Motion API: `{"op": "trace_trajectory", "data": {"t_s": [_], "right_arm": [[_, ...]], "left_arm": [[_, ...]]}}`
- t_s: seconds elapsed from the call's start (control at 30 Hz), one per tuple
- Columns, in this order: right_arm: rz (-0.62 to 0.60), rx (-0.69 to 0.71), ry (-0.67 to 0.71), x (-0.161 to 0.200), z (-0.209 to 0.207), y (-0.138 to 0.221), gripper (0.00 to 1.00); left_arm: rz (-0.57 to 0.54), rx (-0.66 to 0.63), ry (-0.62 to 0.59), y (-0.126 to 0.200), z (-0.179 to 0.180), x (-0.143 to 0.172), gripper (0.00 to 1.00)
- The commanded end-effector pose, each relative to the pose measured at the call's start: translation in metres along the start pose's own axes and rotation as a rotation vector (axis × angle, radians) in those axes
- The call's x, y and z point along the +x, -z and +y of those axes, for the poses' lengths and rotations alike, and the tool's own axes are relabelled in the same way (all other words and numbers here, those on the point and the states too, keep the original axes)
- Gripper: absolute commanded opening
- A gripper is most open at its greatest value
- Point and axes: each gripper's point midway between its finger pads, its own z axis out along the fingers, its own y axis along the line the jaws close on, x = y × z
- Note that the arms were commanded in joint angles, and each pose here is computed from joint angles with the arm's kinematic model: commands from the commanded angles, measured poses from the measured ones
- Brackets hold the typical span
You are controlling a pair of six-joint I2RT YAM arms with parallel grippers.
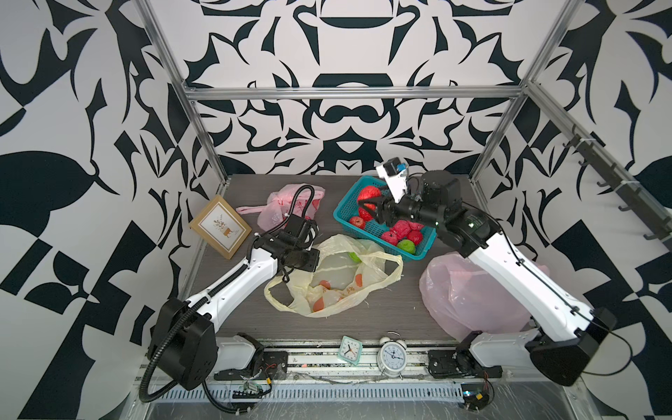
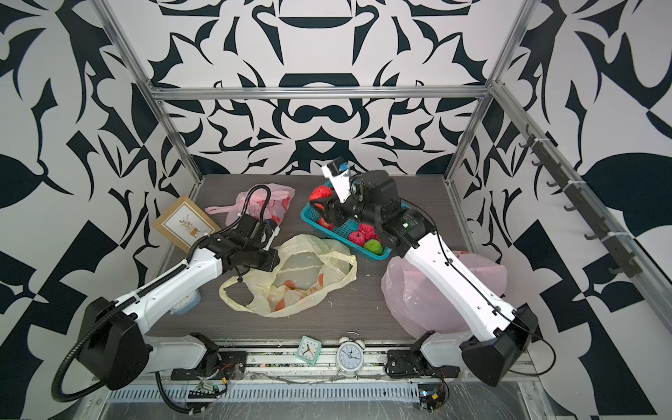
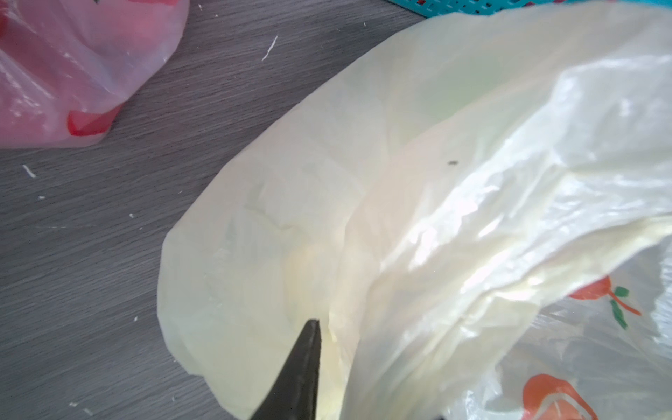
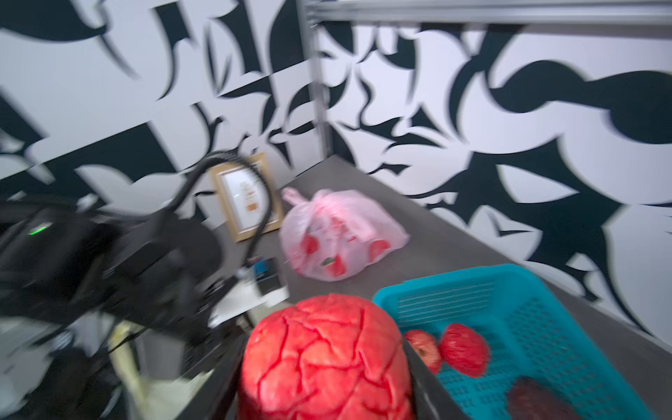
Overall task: Untie the knot of a plastic bag & take out the apple
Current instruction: Pick up the apple from the plastic bag, then place the apple in the basket.
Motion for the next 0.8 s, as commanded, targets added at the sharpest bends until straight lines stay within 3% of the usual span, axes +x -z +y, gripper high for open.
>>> {"op": "trace_trajectory", "data": {"t_s": [0.0,0.13,0.27,0.5,0.77], "right_arm": [[0.11,0.228,-0.141,0.041,-0.085,-0.045,0.47],[0.241,0.371,-0.192,0.093,-0.15,-0.088,0.47],[0.349,0.412,-0.253,0.135,-0.183,-0.124,0.47],[0.41,0.457,-0.263,0.165,-0.207,-0.156,0.48],[0.515,0.509,-0.242,0.195,-0.22,-0.162,0.52]], "left_arm": [[-0.006,-0.016,-0.004,0.009,0.003,0.001,0.29],[0.0,-0.011,-0.004,0.007,0.002,0.001,0.29],[0.0,-0.005,-0.008,0.005,0.001,-0.001,0.29],[0.008,-0.008,-0.02,0.003,0.001,-0.002,0.29],[0.023,-0.014,-0.029,-0.004,0.002,-0.002,0.29]]}}
